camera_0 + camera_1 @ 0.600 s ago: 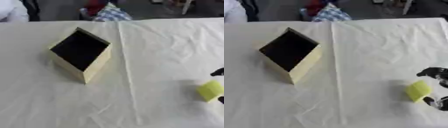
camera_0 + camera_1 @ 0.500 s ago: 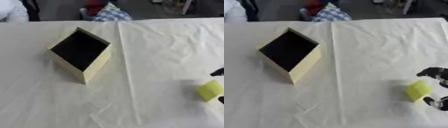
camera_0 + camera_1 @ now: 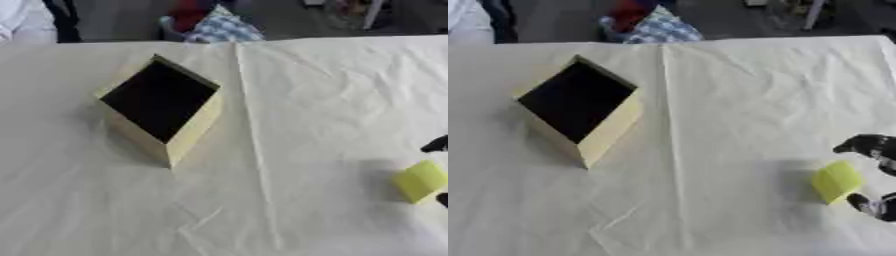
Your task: Pick up objects on the table and place them in the box.
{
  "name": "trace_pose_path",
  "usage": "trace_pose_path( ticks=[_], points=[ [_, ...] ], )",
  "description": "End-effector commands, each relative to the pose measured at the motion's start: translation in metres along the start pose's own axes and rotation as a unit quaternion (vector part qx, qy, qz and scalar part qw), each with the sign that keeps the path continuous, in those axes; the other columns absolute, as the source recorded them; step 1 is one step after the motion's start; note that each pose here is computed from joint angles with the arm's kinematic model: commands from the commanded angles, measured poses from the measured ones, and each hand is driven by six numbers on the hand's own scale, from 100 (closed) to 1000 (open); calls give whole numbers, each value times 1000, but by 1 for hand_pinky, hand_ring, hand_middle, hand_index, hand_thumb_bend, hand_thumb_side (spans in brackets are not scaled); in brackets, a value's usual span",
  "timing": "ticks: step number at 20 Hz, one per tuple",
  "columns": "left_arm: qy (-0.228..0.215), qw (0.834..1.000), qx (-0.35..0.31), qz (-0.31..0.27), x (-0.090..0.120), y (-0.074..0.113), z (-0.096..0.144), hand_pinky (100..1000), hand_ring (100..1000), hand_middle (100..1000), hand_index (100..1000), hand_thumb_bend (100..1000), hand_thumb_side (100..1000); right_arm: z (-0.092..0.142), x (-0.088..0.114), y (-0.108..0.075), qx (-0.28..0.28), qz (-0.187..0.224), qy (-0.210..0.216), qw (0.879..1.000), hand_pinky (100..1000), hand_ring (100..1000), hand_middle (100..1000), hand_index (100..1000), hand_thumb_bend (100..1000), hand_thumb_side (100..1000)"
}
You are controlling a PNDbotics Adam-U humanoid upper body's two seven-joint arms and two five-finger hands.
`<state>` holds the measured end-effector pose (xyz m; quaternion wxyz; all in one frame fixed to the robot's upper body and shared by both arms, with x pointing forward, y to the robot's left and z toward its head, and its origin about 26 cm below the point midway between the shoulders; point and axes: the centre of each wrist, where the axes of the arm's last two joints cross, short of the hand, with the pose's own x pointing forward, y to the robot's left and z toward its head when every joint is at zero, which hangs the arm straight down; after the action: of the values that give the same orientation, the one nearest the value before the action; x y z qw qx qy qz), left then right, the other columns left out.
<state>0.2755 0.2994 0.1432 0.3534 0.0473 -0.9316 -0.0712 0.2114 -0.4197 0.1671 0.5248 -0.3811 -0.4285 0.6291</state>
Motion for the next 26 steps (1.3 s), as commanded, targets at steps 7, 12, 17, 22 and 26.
trace_pose_path(
  ticks=[7,12,17,22,26],
  points=[
    [-15,1000,-9,-2,6,0,-6,756,808,835,729,100,747,-1,3,-15,30,18,5,999,932,899,878,928,357,171],
    [-15,1000,-11,0,6,-1,-7,756,809,836,728,100,749,-3,5,-20,44,16,9,999,932,900,880,928,356,186],
    [-17,1000,-12,1,6,-1,-7,756,809,836,728,100,749,-6,7,-25,49,16,10,999,932,899,880,926,352,193],
    [-17,1000,-12,2,6,-2,-8,756,809,836,727,100,750,-8,9,-27,59,17,16,998,867,899,882,922,356,195],
    [-18,1000,-12,2,6,-2,-8,757,809,836,726,100,750,-8,10,-25,75,17,25,997,863,895,880,915,361,191]
  ],
)
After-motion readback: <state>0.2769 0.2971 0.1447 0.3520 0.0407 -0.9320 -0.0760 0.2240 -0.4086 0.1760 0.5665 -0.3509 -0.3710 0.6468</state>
